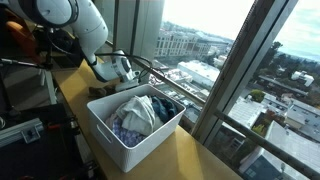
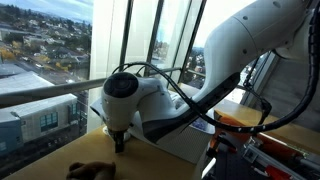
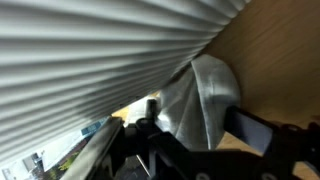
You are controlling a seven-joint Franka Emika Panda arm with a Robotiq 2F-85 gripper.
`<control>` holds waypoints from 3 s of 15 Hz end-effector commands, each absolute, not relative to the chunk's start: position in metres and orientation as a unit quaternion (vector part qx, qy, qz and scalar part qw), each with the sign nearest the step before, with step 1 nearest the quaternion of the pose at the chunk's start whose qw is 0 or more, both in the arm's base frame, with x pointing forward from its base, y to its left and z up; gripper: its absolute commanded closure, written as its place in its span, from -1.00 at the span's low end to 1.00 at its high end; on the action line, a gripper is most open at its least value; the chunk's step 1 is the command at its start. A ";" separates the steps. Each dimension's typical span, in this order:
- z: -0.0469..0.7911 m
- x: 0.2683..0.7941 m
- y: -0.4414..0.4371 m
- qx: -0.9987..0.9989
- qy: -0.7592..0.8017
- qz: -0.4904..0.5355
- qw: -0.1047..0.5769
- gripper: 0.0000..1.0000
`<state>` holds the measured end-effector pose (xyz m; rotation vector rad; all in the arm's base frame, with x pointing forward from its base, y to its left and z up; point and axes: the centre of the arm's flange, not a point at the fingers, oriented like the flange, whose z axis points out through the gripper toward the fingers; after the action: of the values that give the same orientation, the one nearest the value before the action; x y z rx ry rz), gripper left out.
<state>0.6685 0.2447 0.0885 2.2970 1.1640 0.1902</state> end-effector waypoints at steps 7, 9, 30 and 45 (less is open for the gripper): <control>0.114 0.667 0.255 0.864 0.424 0.075 0.261 0.99; 0.143 0.658 0.265 0.863 0.427 0.096 0.254 1.00; 0.230 0.599 0.029 0.949 0.254 0.004 0.184 0.96; 0.347 0.586 0.104 0.958 0.246 0.079 0.122 -1.00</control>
<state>0.5996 0.0511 0.3185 2.8063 0.6312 0.1802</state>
